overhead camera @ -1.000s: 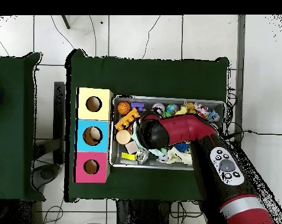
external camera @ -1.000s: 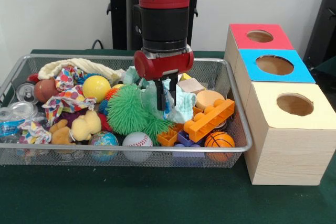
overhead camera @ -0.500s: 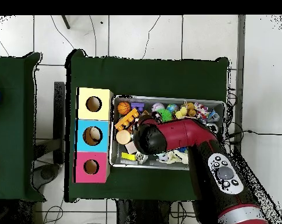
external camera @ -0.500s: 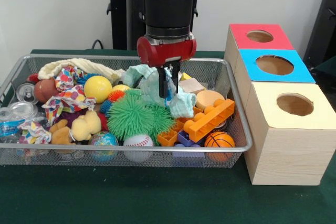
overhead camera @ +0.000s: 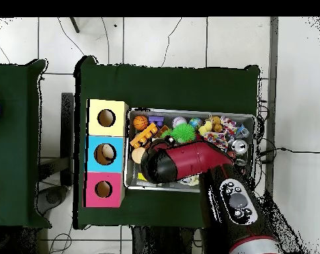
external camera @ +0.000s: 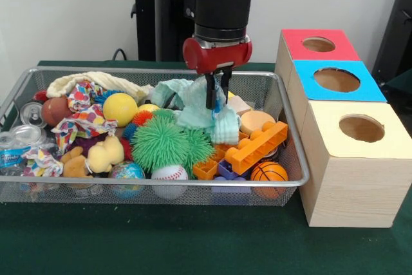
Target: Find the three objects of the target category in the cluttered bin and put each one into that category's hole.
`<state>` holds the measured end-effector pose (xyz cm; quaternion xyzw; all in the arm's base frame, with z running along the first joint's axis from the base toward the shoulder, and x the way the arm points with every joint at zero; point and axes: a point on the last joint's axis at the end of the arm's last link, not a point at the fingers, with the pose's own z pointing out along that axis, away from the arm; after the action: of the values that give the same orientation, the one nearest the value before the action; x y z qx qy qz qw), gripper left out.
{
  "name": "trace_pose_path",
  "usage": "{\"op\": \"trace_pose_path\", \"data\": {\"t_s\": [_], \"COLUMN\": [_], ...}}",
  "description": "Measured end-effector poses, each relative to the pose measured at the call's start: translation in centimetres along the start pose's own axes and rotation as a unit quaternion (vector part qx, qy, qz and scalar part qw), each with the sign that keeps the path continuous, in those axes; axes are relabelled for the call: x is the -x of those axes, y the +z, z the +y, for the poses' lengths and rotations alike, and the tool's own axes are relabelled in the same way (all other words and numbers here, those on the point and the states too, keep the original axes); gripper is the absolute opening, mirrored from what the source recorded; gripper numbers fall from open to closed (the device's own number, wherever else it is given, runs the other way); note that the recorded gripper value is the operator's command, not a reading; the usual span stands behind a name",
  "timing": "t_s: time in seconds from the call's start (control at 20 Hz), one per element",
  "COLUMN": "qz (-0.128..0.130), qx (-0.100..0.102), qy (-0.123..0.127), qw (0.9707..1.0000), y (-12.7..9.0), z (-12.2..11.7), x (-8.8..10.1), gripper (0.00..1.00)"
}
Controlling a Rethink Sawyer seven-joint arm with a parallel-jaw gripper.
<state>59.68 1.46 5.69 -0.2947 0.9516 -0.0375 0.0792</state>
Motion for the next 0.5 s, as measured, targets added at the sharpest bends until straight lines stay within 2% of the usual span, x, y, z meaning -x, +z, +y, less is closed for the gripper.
{"op": "trace_pose_path", "data": {"t_s": [0.25, 0.5], "qz": [0.016, 0.023], "qx": [0.004, 0.006], "qy": [-0.002, -0.001], "qw": [0.9999, 0.9997], "y": [0.0, 0.1], "z": [2.0, 2.6], "x": [-0.5, -1.0], "gripper": [0.0, 0.0]}}
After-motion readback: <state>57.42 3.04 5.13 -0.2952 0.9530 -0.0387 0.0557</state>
